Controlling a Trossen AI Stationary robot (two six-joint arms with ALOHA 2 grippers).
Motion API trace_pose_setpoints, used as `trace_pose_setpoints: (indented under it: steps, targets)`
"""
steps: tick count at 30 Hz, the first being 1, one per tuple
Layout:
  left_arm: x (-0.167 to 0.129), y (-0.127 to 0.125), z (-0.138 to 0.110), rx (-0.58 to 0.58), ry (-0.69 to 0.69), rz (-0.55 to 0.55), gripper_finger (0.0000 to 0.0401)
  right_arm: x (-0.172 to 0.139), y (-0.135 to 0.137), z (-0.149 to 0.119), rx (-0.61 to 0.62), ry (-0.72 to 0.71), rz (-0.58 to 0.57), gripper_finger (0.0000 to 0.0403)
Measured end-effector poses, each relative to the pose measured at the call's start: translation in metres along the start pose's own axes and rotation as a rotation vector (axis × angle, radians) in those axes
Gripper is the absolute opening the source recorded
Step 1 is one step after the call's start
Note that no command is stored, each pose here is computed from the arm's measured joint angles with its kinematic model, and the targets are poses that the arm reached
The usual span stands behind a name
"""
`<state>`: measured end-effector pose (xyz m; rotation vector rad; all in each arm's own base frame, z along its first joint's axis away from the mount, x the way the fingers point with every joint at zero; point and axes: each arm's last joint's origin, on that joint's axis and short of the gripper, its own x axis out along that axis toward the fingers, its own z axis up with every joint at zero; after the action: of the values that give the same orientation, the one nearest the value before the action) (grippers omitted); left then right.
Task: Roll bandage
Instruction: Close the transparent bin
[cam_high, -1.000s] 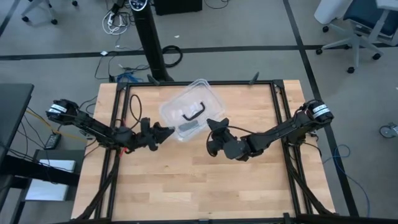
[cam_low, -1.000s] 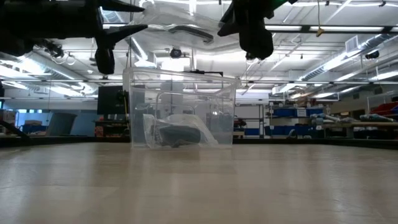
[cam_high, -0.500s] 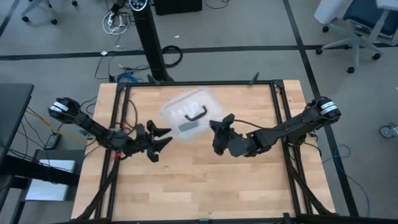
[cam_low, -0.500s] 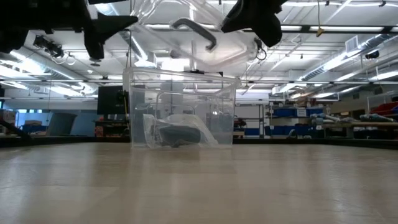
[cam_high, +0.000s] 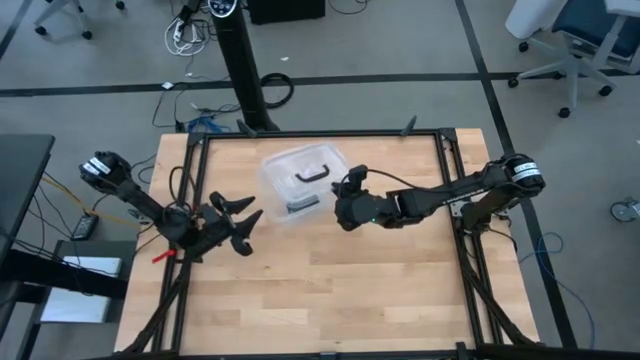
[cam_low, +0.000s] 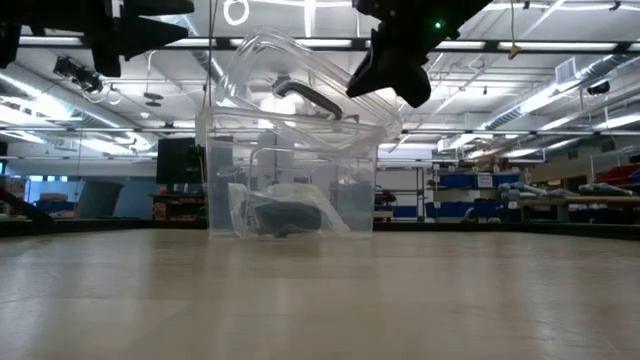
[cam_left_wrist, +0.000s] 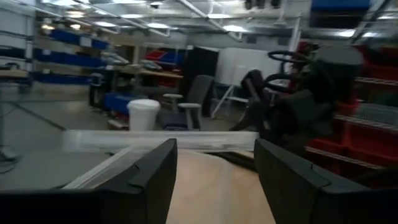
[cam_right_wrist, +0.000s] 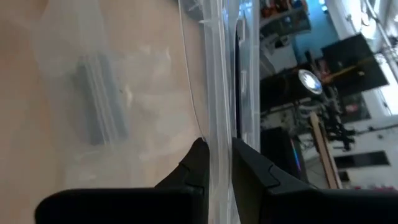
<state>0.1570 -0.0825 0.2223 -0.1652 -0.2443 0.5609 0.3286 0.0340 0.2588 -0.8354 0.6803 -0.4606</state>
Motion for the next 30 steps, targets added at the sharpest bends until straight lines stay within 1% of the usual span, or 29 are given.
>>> trace_pose_setpoints:
  steps: [4,6,11,16,18,22,28,30]
  targets:
    - [-0.0004,0.0007,-0.0011,0.005,0.014,0.038,0.0218,0.0000,0.0002,0.0013,0.009,-0.024,0.021,0.0040]
    - [-0.0004,0.0008,-0.0024,0.014,0.023,0.051,0.0218,-0.0002,0.0016,0.0012,0.004,-0.038,0.053,0.0040]
    - [-0.0004,0.0006,-0.0041,0.023,0.032,0.059,0.0218,-0.0005,0.0028,0.0016,0.004,-0.055,0.084,0.0041]
    - [-0.0005,0.0003,-0.0057,0.021,0.039,0.058,0.0218,-0.0008,0.0050,0.0027,0.007,-0.101,0.157,0.0087]
    - [-0.0005,0.0002,-0.0056,0.021,0.038,0.052,0.0218,-0.0011,0.0060,0.0031,0.007,-0.117,0.183,0.0099]
    - [-0.0004,-0.0004,-0.0054,0.018,0.033,0.033,0.0218,-0.0016,0.0080,0.0022,-0.006,-0.125,0.222,0.0105]
    - [-0.0005,-0.0005,-0.0066,0.030,0.039,0.034,0.0218,-0.0019,0.0094,0.0022,-0.011,-0.143,0.262,0.0104]
    - [-0.0005,-0.0004,-0.0085,0.038,0.050,0.050,0.0218,-0.0021,0.0097,0.0027,-0.010,-0.155,0.277,0.0104]
